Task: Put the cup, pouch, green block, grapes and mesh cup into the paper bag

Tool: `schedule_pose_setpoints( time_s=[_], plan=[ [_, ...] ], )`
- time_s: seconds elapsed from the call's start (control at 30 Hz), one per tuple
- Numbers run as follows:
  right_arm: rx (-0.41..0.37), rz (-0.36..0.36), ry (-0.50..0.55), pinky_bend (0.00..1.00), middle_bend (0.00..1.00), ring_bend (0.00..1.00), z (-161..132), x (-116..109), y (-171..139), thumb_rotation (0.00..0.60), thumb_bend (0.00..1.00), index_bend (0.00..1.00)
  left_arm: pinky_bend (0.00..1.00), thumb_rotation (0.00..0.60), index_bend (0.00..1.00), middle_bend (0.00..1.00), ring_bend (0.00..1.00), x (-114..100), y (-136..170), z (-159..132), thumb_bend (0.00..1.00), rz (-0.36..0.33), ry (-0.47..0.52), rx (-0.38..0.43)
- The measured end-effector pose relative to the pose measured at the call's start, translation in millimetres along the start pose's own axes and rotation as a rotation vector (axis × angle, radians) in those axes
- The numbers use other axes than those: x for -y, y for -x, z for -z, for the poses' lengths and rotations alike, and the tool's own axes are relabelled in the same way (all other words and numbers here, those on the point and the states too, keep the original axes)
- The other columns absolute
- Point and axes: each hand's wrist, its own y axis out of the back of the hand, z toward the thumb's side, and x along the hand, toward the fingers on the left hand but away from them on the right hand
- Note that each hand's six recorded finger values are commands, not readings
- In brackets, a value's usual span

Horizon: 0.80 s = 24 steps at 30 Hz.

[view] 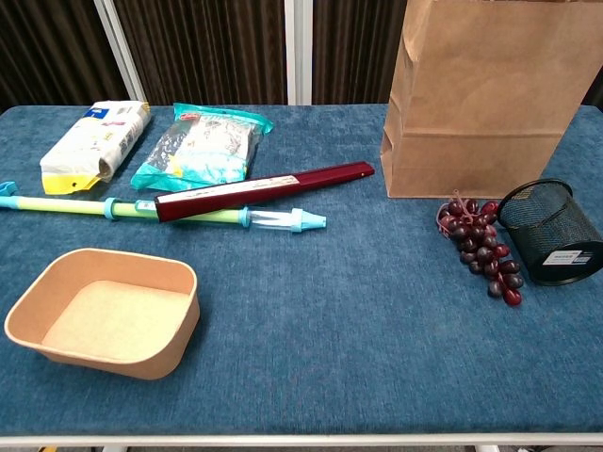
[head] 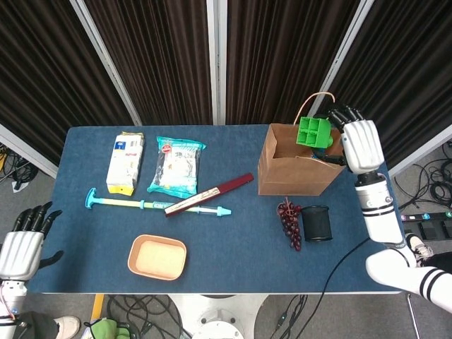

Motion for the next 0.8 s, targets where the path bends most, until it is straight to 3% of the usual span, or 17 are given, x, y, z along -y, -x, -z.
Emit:
schedule_pose_setpoints(
  time_s=[0.13, 0.2, 0.3, 0.4, 0.63, 0.8],
  plan=[
    [0.038, -0.09, -0.015, 0.27, 0.37, 0.17, 11, 18, 4, 0.6, 0.17, 0.35, 0.15, 0.6, 0.24, 0.2, 0.14, 0, -2, -7, 0.0, -0.008, 0.003, 0.035],
    [0.048, -0.13, -0.025, 0.24, 0.32, 0.14, 14, 26, 5, 0.6, 0.16, 0.27, 0.15, 0.6, 0.24, 0.2, 0.14, -1, -3, -9, 0.0, -0.016, 0.008, 0.042],
    [0.058, -0.186, -0.042, 0.17, 0.17, 0.05, 16, 35, 6, 0.6, 0.14, 0.05, 0.15, 0.6, 0.24, 0.2, 0.14, 0, -3, -8, 0.0, -0.009, 0.006, 0.04],
    [0.067, -0.224, -0.046, 0.12, 0.04, 0.0, 17, 38, 6, 0.6, 0.1, 0.0, 0.15, 0.6, 0.24, 0.2, 0.14, 1, -2, -7, 0.0, -0.002, 0.006, 0.031],
    [0.034, -0.154, 0.013, 0.08, 0.0, 0.0, 9, 22, 7, 0.6, 0.08, 0.0, 0.15, 0.6, 0.24, 0.2, 0.14, 3, -1, -4, 0.0, 0.014, 0.008, 0.014],
    [-0.104, -0.045, 0.136, 0.08, 0.03, 0.0, -16, 0, 0, 0.6, 0.09, 0.0, 0.15, 0.6, 0.24, 0.2, 0.14, 2, -1, -3, 0.0, 0.014, 0.009, 0.007]
  ],
)
